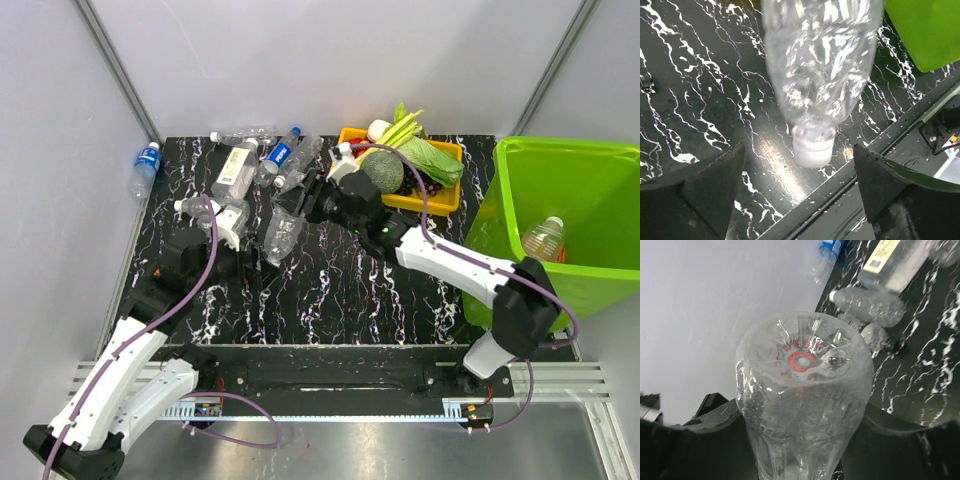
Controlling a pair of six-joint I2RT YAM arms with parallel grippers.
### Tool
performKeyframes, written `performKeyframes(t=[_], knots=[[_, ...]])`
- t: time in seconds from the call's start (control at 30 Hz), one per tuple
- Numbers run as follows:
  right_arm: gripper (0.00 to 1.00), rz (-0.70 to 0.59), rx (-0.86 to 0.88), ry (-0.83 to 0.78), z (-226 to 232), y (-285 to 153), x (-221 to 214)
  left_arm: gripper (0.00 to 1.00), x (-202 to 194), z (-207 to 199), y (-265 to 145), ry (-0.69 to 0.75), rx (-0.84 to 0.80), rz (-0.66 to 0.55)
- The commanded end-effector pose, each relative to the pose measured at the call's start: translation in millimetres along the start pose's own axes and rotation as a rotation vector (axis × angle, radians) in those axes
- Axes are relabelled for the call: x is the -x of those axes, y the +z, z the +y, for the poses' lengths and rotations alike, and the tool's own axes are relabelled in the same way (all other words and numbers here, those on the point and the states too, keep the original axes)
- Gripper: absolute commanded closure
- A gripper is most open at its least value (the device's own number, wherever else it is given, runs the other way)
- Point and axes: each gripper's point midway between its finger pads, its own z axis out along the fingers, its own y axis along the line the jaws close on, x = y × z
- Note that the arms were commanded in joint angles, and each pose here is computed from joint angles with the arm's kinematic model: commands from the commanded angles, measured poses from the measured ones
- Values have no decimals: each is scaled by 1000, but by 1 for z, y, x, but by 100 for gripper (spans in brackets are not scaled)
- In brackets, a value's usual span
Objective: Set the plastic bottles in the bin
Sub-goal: Place the plastic bottle in the trash bin.
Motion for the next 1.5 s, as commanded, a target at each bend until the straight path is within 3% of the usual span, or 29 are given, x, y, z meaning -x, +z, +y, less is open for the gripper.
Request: performKeyframes(t=[0.0,0.23,0.47,0.6,0.9,1.07,1.3,1.47], knots=[[58,-277,57,-150,39,-42,78,3,16,-4,-3,19,-5,-57],[60,-481,-71,-326,36,-101,128,1,16,2,-3,14,24,-59],[60,-772,-438,-652,36,-216,211,1,14,4,0,12,35,-46],[60,-874,-627,-829,45,-276,245,1,14,6,0,11,44,-47],[60,-992,-1024,-1043,57,-379,297,1,17,10,-3,11,75,-56],[58,-956,-1242,-1104,32,-408,310,1,15,10,-1,8,69,-48],[41,-824,-1394,-1100,-16,-411,303,1,14,8,-1,9,60,-45],[13,-826,-1405,-1065,-21,-414,304,1,14,10,0,8,70,-42]])
